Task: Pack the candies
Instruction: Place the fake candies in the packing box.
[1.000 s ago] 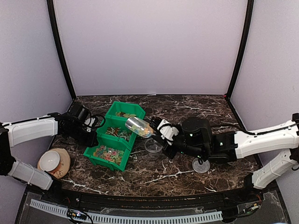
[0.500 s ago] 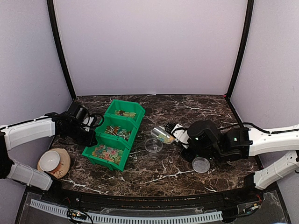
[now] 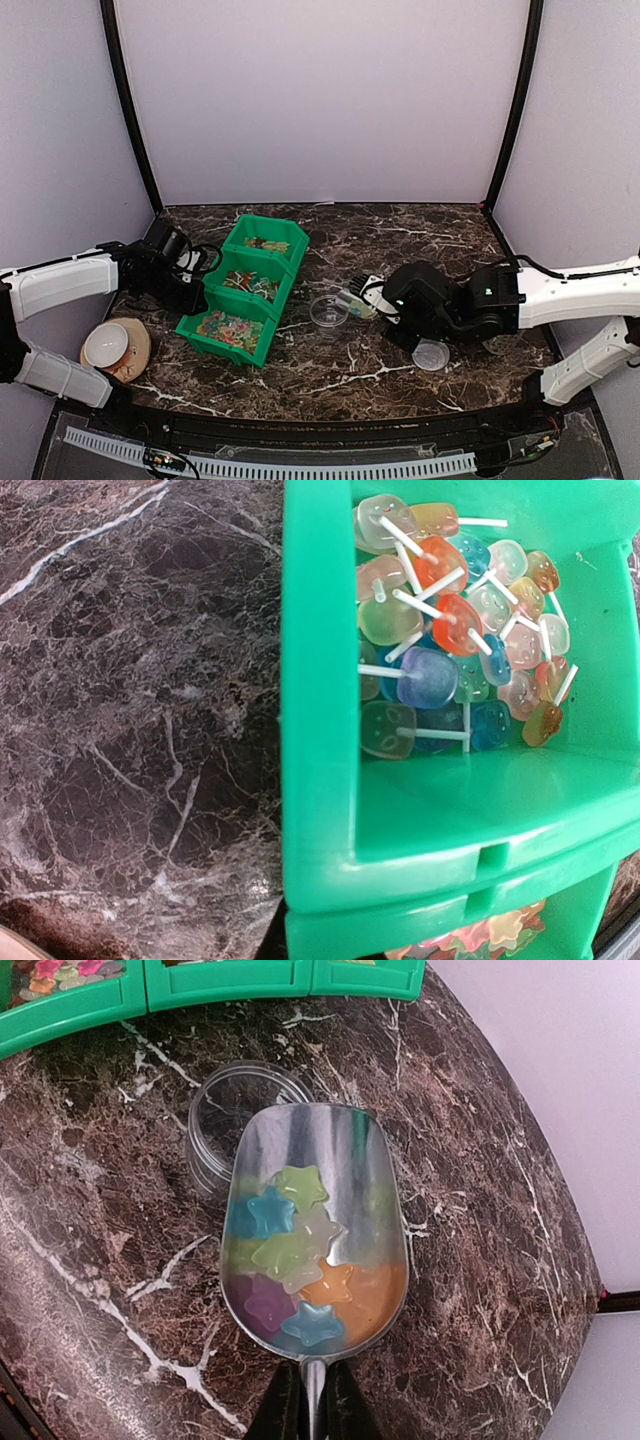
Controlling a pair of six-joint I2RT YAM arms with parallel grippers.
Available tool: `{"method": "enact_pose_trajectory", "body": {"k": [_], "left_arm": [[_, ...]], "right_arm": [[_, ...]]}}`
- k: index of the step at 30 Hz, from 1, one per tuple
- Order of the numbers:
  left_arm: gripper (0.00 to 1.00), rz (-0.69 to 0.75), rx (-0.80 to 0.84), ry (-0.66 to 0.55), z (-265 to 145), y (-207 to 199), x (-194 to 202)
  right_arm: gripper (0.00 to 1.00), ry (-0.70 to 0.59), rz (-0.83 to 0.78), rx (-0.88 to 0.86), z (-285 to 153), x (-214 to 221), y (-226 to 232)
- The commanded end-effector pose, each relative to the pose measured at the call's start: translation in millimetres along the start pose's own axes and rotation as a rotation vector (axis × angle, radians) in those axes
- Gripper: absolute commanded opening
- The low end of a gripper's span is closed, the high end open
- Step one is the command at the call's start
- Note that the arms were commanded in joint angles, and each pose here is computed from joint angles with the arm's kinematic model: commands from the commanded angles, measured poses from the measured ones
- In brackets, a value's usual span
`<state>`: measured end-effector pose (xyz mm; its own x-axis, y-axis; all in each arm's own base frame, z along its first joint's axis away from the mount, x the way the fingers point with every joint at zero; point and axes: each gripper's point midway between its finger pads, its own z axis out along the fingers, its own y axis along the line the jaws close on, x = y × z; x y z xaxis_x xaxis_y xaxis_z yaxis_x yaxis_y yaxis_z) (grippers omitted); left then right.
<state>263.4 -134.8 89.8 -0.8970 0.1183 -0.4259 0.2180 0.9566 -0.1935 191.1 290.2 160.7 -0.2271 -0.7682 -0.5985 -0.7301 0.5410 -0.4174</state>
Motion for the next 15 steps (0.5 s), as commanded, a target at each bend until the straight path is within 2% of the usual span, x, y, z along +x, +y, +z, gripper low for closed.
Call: {"method": "enact_pose_trajectory", "body": {"k": [1, 15], "left_arm": [[0.0, 0.001, 0.078, -0.206, -23.5, -17.6, -47.2], [0.0, -0.002, 0.075, -0.216, -25.9, -16.7, -48.4]], "right_arm": [[0.0, 0.011, -0.007, 0.01, 0.4, -9.4, -3.1], [0.0, 0.105, -0.087, 0.009, 12.7, -12.3, 3.6]]}}
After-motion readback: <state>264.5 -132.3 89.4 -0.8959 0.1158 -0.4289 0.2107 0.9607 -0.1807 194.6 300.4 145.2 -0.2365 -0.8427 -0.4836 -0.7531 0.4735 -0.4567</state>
